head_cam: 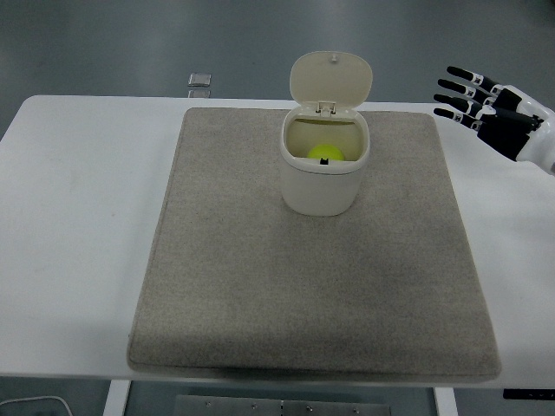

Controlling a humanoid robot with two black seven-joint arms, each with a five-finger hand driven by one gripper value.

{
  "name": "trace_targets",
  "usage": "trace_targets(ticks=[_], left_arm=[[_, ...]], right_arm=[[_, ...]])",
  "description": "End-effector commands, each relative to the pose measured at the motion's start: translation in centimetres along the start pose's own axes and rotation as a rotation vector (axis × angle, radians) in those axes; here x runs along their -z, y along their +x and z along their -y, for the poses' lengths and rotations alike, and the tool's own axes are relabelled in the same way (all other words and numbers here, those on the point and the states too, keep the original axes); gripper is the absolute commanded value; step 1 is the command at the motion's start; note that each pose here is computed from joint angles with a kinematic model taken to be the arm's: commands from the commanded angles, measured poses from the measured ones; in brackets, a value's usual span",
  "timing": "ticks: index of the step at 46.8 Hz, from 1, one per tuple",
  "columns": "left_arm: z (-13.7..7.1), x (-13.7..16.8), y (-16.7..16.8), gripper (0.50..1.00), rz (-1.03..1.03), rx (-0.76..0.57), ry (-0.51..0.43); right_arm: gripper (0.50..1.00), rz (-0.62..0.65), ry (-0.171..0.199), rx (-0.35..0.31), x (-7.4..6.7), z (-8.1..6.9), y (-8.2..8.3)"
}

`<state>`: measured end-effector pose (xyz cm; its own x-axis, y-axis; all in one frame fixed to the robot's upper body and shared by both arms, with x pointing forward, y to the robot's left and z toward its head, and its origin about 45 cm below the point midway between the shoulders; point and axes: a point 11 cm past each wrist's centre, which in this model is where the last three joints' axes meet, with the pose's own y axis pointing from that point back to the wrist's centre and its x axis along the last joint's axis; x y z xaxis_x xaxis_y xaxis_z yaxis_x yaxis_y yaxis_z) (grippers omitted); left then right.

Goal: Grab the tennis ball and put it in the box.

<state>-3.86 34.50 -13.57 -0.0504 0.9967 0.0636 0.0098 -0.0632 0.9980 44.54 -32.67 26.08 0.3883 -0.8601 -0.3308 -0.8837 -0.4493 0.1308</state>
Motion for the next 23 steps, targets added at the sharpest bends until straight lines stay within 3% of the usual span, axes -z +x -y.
trace_targets(ticks=[1,6,15,23], left_arm=[[0.0,0.0,0.0,0.992,0.0,-0.001,0.0],[0.0,0.0,0.0,0.992,0.0,0.0,0.0],[0.0,0.1,0.0,0.992,0.0,0.0,0.001],[0.0,0.0,0.0,0.992,0.0,0.0,0.0]], right_arm=[[0.858,0.023,-0.009,-0.046,-0.6,0.2,0.4],[0.858,0.031,-0.018,-0.046,-1.1,0.3,0.3],[0.858,0.054,-0.074,-0.04,-2.6,0.8,-0.4],[0.858,0.064,-0.075,-0.055,-3.1,0.9,-0.3]])
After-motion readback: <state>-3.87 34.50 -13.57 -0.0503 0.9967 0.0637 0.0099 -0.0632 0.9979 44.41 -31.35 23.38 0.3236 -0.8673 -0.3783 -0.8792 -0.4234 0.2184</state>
